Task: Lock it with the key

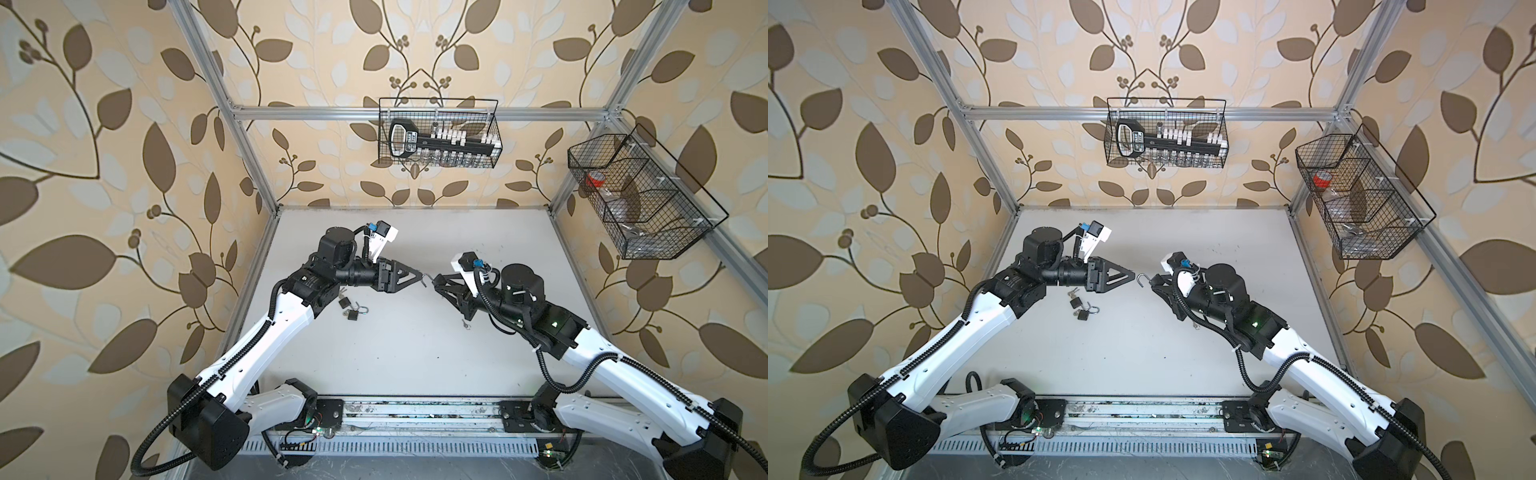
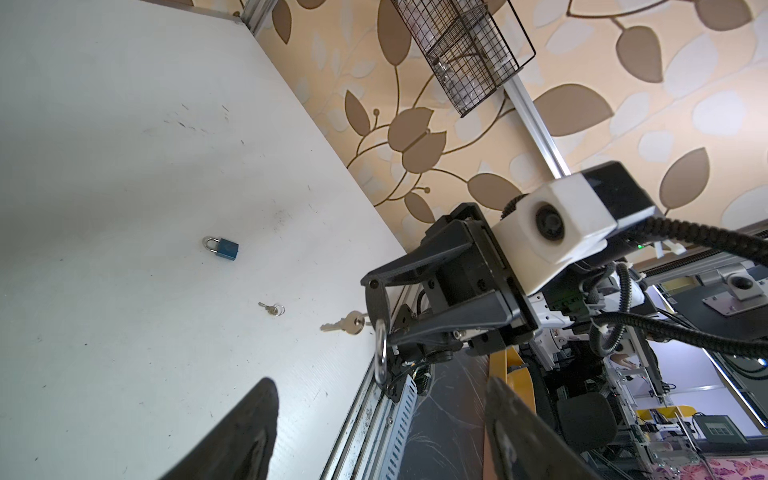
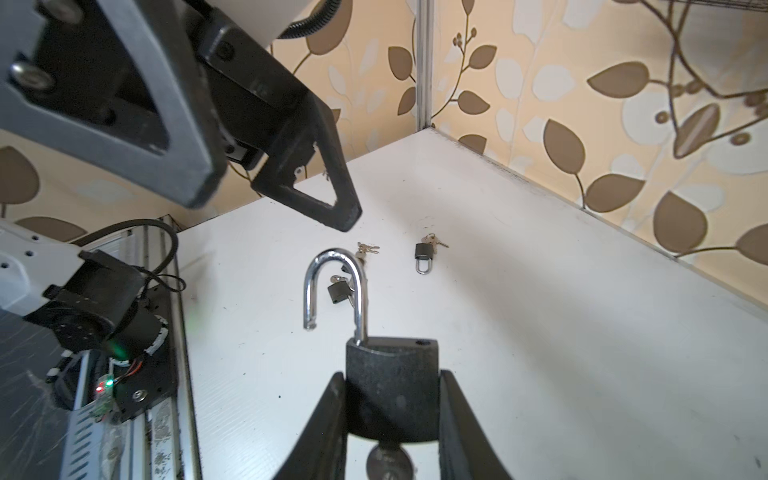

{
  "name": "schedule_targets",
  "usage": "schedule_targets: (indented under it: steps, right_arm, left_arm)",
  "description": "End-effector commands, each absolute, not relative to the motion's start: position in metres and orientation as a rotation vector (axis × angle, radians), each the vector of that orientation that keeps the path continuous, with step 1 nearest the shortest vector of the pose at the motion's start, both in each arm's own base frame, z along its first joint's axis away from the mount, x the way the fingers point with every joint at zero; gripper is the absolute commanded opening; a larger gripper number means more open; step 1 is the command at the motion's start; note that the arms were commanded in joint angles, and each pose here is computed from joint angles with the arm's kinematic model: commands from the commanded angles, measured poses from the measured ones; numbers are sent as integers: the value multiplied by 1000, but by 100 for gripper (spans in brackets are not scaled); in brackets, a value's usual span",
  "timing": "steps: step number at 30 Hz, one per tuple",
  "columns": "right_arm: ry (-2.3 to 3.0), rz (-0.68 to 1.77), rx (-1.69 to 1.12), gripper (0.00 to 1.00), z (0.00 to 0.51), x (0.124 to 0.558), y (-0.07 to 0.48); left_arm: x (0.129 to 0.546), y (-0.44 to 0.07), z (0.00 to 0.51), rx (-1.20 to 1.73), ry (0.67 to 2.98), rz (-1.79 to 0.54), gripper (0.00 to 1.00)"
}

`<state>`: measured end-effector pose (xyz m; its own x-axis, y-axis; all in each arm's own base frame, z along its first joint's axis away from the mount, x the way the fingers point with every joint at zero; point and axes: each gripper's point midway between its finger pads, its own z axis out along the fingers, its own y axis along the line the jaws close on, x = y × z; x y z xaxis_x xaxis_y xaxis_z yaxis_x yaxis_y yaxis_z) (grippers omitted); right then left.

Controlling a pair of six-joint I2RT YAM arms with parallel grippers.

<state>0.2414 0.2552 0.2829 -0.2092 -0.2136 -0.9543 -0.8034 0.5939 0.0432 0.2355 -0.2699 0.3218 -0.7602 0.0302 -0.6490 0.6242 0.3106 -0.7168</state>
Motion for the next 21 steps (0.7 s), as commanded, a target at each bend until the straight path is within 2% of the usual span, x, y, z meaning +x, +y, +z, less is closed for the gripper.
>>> schedule_targets:
  steps: [1,15,18,21]
  right_arm:
    - [1641,775,-911,0,307,226,266]
    - [1715,798,-864,0,298,234,270]
    - [1726,799,-856,0,296,235,269]
    - [1731,796,-842,0,296,236,268]
  left_arm:
    - [228,-276,339,655,1983,-1496,70]
    - [218,-291,337,712,1983,-1548,33]
    - [217,-291,336,720,1987,-1549,27]
    - [217,-292,333,721,1994,-1549,26]
